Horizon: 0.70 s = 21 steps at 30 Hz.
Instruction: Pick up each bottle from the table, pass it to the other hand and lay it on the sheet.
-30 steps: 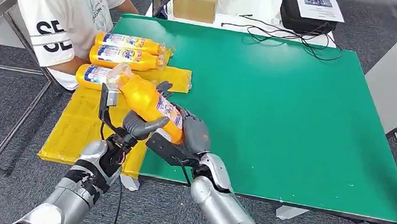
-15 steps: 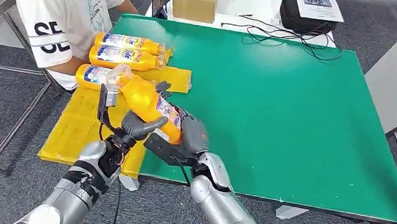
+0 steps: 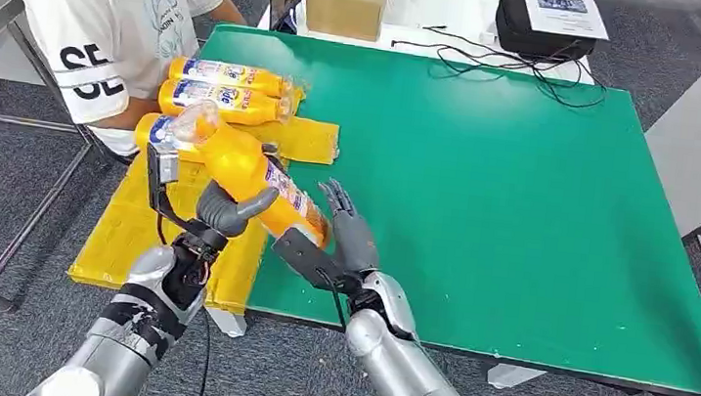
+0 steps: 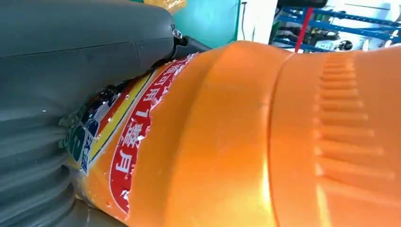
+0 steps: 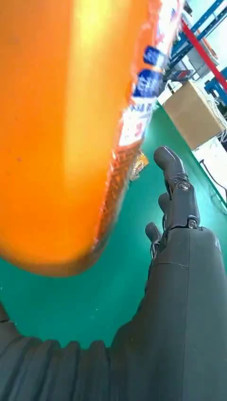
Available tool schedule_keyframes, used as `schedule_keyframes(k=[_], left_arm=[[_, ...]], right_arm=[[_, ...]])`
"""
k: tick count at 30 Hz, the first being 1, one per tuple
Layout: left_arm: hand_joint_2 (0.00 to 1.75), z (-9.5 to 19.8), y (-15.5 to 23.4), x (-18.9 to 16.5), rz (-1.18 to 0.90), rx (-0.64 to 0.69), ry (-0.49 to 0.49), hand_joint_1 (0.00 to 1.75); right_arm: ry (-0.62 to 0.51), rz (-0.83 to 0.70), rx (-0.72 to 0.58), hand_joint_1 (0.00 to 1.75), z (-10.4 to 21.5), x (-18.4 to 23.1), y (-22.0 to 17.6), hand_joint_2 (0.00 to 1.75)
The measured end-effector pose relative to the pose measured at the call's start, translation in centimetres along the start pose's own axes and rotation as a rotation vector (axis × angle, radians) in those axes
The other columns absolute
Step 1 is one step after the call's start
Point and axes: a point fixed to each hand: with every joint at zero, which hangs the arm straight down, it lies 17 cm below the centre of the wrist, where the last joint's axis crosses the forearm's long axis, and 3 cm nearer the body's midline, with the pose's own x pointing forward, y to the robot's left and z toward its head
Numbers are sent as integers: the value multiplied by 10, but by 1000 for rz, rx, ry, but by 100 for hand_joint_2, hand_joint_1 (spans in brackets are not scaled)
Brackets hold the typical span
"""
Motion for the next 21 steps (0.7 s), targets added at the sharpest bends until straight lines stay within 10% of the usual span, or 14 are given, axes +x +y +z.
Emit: schedule_keyframes(k=[8,21], left_arm=[[175,0,12,4,-61,40,-17,175],[175,-4,90,19,-1132,198,-33,175]], right_arm=[[18,-31,-23,0,-1,-5,-8,175],[-40,-335,-347,0,4,1,-114,175]])
